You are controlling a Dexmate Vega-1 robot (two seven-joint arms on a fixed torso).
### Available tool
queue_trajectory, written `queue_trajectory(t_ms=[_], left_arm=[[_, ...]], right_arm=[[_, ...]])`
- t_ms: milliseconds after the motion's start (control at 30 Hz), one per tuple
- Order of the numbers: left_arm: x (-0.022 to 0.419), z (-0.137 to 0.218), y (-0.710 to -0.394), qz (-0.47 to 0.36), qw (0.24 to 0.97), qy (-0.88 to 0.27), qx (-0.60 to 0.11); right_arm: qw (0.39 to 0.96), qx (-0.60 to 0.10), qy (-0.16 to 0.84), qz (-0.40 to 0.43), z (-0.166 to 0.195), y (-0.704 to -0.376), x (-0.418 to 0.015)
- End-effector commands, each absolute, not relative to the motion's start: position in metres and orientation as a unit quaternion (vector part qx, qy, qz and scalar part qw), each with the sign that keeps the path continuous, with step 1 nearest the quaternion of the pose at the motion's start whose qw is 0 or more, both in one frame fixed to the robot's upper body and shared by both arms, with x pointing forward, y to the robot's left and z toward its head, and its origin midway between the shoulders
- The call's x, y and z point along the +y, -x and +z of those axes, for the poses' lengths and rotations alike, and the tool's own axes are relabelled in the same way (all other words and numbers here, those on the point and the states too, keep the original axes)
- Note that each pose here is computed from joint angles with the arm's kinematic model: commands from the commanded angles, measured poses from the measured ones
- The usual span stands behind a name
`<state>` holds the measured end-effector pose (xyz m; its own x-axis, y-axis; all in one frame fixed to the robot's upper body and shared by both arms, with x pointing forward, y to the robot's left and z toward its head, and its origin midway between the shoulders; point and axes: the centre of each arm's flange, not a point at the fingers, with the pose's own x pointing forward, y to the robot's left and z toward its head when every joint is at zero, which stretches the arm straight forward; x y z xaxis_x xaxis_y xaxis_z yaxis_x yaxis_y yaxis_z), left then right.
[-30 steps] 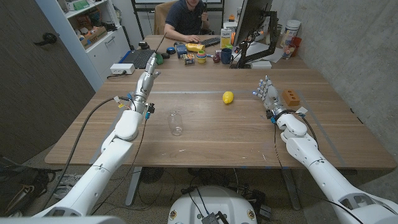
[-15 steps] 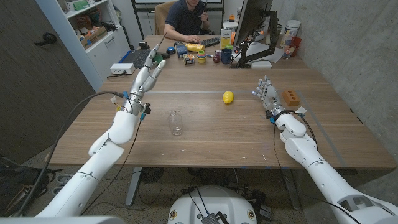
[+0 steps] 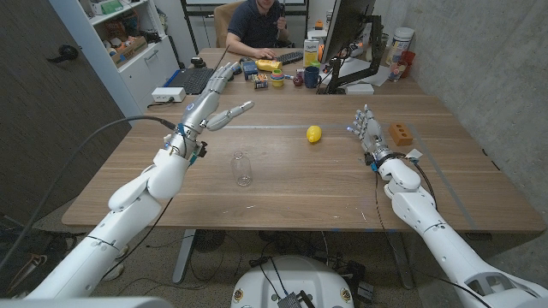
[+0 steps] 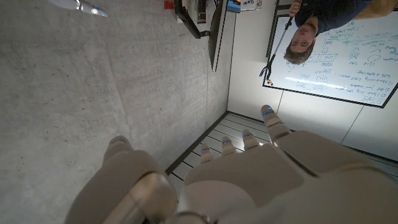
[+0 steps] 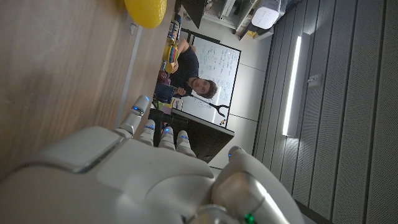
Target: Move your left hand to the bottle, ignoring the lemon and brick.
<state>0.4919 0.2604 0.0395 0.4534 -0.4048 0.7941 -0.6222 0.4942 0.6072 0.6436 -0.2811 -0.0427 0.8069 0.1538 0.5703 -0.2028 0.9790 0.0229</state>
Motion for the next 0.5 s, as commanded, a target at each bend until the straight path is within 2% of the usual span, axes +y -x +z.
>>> queue_trajectory(t_ms=[33, 500], left_arm=[[0.235, 0.045, -0.496, 0.023, 0.65, -0.626, -0.431], [0.216, 0.036, -0.512, -0.039, 0.63, -0.695, -0.346]], right_arm=[[0.948, -0.305, -0.042, 0.087, -0.045, -0.638, -0.281], [0.946, -0.31, -0.048, 0.08, -0.045, -0.635, -0.282]])
